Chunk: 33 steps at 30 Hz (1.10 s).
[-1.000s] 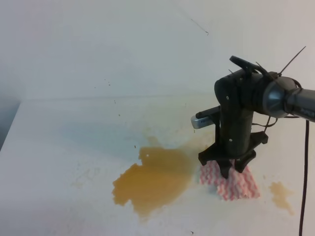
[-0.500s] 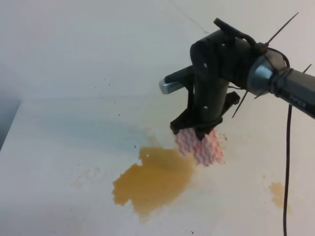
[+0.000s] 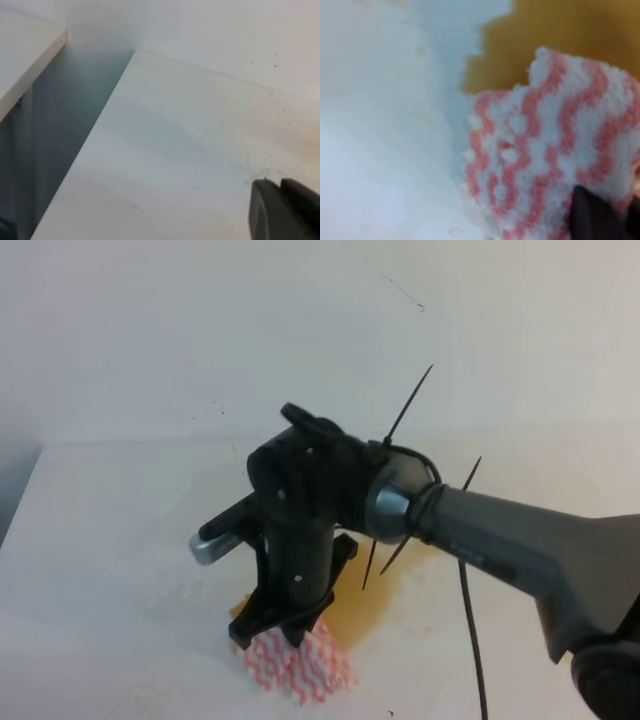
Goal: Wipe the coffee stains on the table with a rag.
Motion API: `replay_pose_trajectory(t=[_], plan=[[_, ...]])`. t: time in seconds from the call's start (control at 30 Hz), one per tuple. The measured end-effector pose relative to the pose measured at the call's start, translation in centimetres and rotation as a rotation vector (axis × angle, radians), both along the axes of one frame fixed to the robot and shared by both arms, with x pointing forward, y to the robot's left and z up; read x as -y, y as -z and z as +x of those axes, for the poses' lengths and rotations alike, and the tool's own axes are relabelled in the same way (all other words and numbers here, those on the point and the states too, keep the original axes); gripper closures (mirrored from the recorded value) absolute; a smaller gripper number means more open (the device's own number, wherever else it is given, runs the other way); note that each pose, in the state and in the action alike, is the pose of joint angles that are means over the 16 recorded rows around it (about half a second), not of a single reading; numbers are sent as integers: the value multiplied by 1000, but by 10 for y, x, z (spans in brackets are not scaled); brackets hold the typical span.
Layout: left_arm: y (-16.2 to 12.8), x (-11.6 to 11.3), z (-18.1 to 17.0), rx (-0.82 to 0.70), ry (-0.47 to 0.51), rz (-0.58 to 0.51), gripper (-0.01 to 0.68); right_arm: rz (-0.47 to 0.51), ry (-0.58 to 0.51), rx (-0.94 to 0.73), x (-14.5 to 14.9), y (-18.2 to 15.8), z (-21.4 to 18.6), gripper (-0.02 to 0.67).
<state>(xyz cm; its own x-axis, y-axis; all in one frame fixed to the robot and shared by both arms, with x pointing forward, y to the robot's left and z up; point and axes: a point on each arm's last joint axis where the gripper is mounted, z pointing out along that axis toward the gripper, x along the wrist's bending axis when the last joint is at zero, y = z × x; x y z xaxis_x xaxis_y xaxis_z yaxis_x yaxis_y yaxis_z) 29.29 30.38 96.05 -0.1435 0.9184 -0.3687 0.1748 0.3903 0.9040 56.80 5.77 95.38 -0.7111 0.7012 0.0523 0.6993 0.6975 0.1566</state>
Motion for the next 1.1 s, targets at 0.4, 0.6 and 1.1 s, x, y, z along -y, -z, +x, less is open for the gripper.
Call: replay_pose_trajectory(t=[0.4,0.6,1.1], plan=[[0,0,0,0,0,0,676,-101,-75,43,-22,33,-17,621],[0,0,0,0,0,0,675,-179,-35,107,-6,38,3,622],[0,0,0,0,0,0,673,-309,197,174,88,42,85,622]])
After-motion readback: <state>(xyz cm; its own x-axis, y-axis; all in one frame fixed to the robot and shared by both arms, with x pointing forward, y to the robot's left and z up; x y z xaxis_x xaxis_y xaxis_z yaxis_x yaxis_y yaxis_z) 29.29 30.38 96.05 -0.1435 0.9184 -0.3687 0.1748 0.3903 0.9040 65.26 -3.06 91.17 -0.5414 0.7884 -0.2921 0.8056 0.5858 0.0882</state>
